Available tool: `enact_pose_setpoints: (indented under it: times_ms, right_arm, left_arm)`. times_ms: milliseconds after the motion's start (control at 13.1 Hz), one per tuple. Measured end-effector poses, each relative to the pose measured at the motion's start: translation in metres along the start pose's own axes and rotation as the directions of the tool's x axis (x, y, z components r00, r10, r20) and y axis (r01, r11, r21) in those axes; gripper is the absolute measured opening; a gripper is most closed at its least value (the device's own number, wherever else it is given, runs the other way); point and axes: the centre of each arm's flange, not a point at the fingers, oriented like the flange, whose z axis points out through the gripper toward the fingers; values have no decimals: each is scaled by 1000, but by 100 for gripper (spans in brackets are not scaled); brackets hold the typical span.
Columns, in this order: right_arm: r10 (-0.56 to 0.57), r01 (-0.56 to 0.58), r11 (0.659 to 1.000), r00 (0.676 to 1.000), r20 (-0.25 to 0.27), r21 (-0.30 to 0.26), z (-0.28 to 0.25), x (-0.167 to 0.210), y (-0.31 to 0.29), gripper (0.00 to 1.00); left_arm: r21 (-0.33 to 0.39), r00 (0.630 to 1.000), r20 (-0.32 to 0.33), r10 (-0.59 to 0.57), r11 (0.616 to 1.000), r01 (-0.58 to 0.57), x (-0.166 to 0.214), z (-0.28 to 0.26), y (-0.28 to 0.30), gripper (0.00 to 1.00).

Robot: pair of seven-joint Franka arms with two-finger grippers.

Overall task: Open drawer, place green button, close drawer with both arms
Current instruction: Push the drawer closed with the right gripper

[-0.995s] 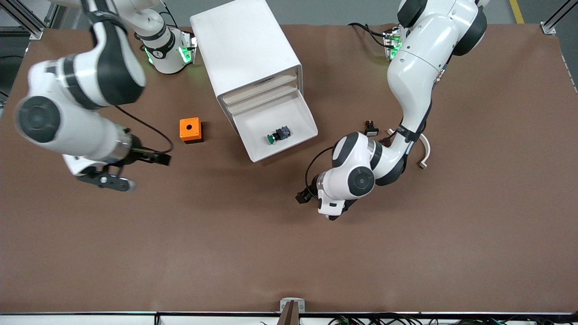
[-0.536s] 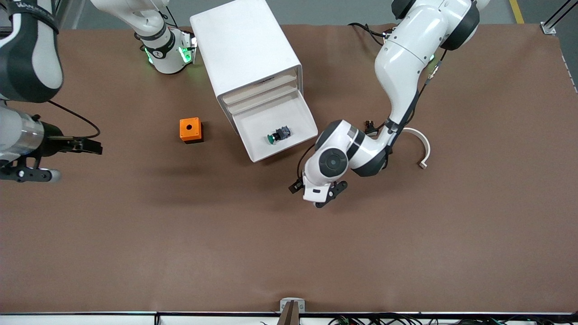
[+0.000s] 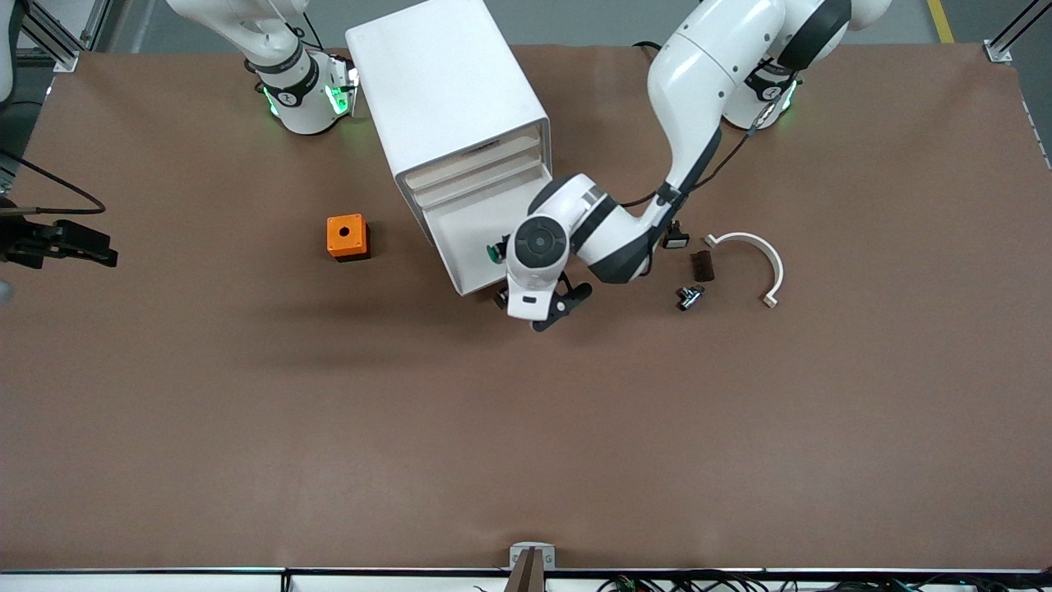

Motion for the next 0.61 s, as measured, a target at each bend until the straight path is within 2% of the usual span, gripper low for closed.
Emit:
enact_pose_setpoints:
  times_ms: [77, 306, 613]
  right_arm:
    - [5, -5, 1000, 1000, -3, 0, -3, -1, 4, 100]
    - [0, -1, 1000, 999, 36, 6, -6, -9, 0, 100]
    - [-13, 13, 1000, 1000, 13, 12, -32, -36, -7, 100]
  left_arm:
    - [14, 1000, 0, 18, 1000, -18, -15, 5, 0, 100]
    - [36, 997, -3, 75, 997, -75, -58, 15, 0, 100]
    - [41, 990, 29, 137, 990, -138, -106, 20, 0, 100]
